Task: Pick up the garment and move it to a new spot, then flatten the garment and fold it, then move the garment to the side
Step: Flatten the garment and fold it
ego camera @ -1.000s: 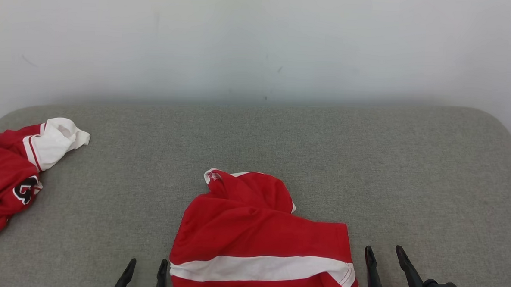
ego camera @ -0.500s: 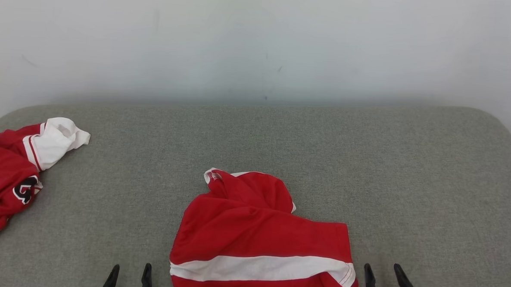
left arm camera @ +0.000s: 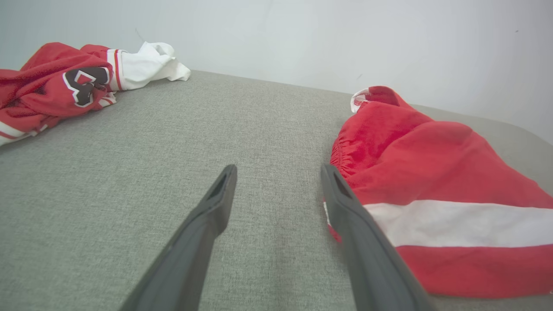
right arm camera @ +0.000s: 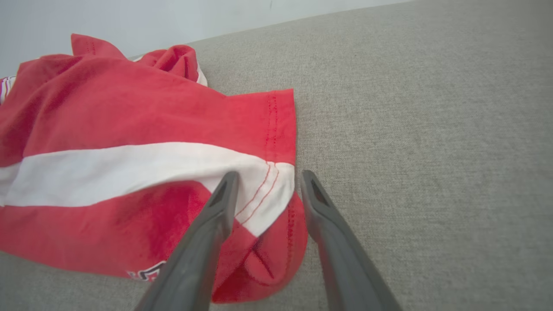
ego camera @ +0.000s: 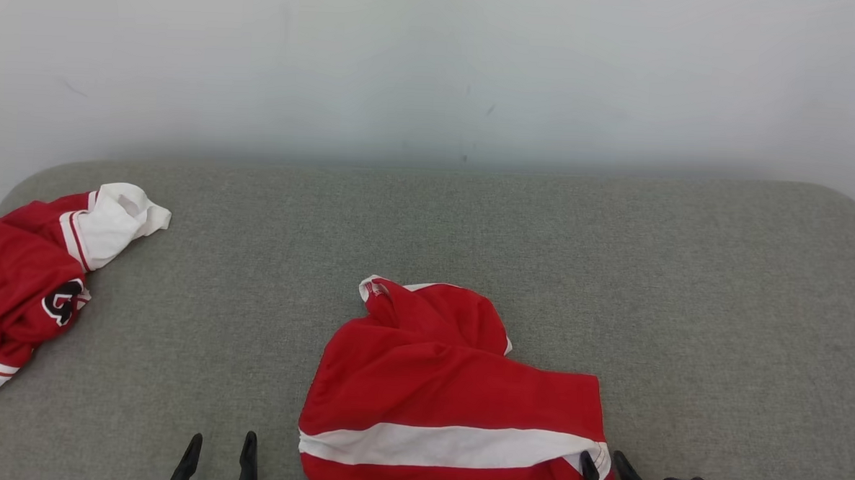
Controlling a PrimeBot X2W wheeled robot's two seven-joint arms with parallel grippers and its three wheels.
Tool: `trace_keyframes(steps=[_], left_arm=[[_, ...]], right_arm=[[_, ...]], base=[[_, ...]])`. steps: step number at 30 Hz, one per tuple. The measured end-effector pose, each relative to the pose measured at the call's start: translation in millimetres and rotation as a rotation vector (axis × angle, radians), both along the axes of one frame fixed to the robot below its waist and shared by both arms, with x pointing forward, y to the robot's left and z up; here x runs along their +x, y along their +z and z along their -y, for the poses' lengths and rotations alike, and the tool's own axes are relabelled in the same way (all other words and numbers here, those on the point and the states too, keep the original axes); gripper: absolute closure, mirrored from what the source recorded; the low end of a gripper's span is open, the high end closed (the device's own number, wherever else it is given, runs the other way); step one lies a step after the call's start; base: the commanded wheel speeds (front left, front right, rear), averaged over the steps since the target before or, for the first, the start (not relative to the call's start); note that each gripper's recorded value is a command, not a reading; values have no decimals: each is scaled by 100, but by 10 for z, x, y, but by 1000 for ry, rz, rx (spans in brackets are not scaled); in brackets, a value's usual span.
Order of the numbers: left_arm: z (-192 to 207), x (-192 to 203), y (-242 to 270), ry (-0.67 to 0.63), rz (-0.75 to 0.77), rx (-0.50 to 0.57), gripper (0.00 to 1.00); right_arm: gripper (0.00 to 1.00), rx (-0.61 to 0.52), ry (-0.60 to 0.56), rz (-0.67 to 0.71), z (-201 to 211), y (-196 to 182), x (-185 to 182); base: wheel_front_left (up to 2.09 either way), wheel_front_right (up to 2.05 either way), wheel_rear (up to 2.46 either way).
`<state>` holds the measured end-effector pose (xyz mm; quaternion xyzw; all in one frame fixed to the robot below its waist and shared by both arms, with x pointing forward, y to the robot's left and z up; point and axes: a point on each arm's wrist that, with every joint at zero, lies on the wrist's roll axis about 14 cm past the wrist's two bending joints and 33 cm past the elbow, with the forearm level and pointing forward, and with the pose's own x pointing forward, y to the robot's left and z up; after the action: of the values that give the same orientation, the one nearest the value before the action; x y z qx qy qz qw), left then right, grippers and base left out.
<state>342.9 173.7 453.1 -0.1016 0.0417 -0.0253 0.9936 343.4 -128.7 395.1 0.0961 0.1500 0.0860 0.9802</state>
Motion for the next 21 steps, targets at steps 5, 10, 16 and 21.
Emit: trace_keyframes(steps=[5, 10, 16, 21], left_arm=[[-36, -24, -2, 13, -1, -2, 0], [-49, -35, -11, 19, -4, -5, 0], [-48, -33, -8, 20, -2, -7, 0], [5, -34, -15, 6, -5, -16, 0]], right_arm=[[100, -2, 17, -30, -50, -74, 19], [100, -2, 13, -30, -44, -67, 73], [100, -36, -41, 57, 164, 161, 207], [100, -90, -113, 111, 504, 301, 200]], base=[[0, 0, 0], [0, 0, 0], [0, 0, 0], [0, 0, 0]])
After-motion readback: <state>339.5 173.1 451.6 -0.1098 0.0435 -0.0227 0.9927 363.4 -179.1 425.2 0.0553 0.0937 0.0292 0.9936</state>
